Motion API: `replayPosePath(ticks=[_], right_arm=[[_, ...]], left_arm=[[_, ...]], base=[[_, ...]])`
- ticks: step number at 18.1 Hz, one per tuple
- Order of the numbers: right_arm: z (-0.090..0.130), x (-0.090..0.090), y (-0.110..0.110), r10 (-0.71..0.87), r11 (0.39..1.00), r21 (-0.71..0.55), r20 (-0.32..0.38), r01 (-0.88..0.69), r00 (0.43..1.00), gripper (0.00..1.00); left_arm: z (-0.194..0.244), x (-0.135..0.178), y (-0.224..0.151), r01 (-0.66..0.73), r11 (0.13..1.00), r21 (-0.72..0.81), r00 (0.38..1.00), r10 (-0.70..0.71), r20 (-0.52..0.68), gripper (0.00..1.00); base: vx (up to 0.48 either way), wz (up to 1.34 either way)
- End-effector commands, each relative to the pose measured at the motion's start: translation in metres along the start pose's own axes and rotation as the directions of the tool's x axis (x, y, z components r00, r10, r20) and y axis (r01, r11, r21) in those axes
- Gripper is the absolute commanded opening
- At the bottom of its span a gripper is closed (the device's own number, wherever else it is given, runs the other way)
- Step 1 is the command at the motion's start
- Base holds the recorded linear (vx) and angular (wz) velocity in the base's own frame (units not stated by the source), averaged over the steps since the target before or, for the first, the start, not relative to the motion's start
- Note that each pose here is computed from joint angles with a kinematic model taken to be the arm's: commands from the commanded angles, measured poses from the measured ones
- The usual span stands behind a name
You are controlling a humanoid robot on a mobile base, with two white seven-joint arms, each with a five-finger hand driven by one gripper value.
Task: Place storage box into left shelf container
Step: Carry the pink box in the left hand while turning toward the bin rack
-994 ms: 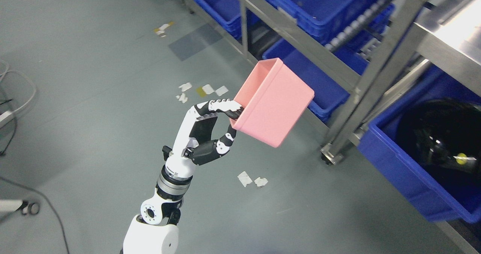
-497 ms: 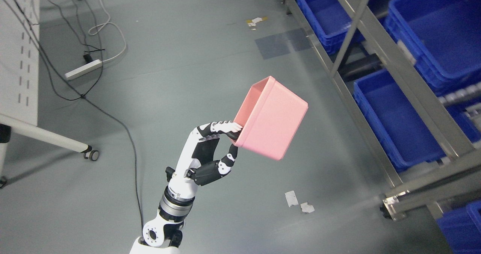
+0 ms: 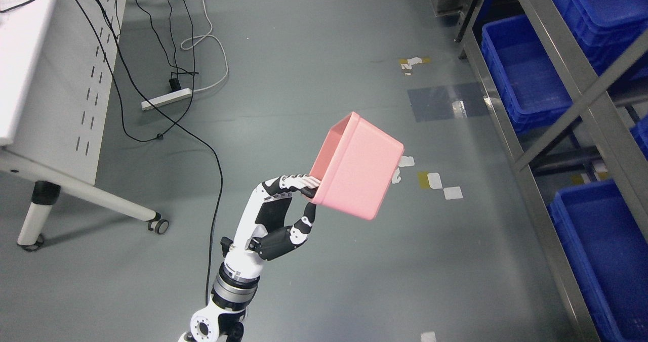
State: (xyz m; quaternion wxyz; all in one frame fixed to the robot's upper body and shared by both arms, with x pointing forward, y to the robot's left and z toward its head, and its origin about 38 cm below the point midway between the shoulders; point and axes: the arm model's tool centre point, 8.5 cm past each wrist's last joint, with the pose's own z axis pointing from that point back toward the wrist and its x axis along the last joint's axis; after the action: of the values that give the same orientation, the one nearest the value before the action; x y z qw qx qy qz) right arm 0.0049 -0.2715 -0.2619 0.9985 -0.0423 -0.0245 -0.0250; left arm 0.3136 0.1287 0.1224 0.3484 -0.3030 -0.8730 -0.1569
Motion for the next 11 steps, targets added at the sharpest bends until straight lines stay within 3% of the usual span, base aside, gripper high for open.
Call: replayPosePath(ticks=[1,11], right_arm=[[-0.0004,0.0088,-0.0119,-0.02,0.999,-0.025,0.024,0.021,1.0,1.0],[-0.0004,0.0088,-0.0118,-0.02,1.0,-0.023,0.024,0.021,1.0,1.0]], left_arm=[[-0.0053,0.0056,0.0138,0.038,0.999,-0.009,0.999,-0.038,0.013,0.02],[-0.0037,0.0061,0.0165,0.044,0.999,-0.002,0.999,-0.044,0.01,0.02]], base=[[0.5,0.08],[0.62,0.06]])
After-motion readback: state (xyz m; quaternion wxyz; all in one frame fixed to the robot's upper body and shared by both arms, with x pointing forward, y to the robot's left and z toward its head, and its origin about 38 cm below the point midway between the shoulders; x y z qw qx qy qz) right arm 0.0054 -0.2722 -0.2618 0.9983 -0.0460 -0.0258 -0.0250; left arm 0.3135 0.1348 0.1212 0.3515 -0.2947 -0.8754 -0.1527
